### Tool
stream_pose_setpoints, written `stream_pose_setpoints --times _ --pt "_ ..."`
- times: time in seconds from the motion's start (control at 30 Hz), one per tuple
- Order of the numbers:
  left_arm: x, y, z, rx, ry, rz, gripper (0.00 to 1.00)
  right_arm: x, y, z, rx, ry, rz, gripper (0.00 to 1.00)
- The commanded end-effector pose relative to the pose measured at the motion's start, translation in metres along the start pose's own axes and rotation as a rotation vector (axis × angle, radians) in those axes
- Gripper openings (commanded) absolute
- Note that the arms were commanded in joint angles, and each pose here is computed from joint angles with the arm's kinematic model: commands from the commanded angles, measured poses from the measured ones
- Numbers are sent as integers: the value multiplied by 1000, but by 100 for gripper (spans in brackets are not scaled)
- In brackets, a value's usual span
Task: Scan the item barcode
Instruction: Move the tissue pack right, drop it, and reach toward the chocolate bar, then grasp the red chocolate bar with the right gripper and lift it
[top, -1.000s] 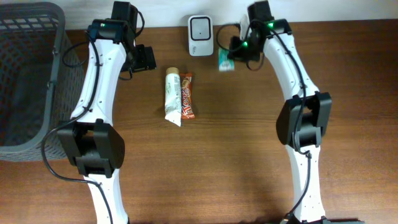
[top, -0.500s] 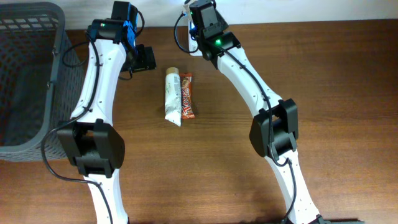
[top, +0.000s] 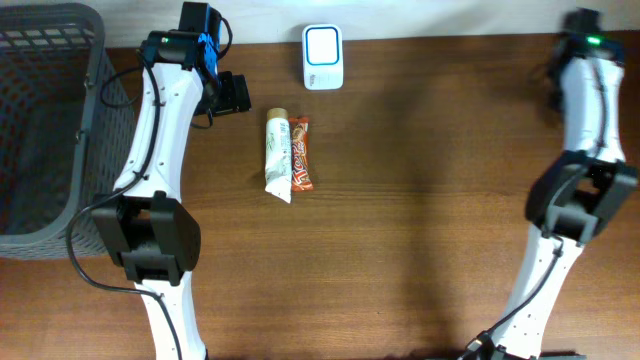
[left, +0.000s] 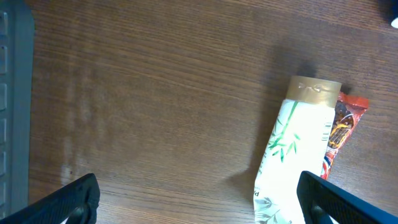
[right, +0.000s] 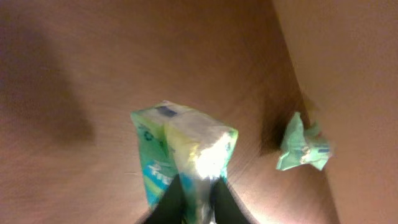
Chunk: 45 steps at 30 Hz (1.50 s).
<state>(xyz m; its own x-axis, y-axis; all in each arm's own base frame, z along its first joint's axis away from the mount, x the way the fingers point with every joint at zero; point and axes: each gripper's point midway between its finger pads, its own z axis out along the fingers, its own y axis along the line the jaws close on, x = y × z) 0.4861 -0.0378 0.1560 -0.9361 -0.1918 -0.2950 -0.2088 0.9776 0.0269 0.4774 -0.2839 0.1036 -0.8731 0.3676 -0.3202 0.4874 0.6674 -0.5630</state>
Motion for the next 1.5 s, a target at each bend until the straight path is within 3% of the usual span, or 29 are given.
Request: stream_pose_setpoints --times 0.0,0.2,0.33,0.4,0.6,0.73,0.83,0.93,1.07,1.27,1.47 --pt "-2 3 -6 3 -14 -6 99 8 -18 14 -183 51 115 98" --pt "-2 3 -6 3 -14 -6 99 9 30 0 -676 95 187 98" --pt "-2 3 -6 3 -14 -6 99 14 111 -83 -1158 145 123 98" --pt "-2 3 -6 3 -14 -6 99 26 155 -131 -1300 178 35 99" --pt "-2 3 -6 3 -14 -6 99 85 279 -240 -1315 128 -324 98" --pt "-2 3 -6 3 -14 -6 99 135 351 -284 -1050 79 -316 100" --pt "-2 3 -6 3 -14 -6 99 178 390 -322 -1083 49 -416 81" --pt "-2 3 -6 3 -14 -6 99 200 402 -323 -1026 63 -426 78" --pt "-2 3 -6 3 -14 -6 99 234 418 -317 -998 142 -453 64" --pt "-2 3 -6 3 -14 -6 99 258 428 -325 -996 134 -525 62" --pt "-2 3 -6 3 -14 -6 99 275 433 -302 -958 179 -539 58"
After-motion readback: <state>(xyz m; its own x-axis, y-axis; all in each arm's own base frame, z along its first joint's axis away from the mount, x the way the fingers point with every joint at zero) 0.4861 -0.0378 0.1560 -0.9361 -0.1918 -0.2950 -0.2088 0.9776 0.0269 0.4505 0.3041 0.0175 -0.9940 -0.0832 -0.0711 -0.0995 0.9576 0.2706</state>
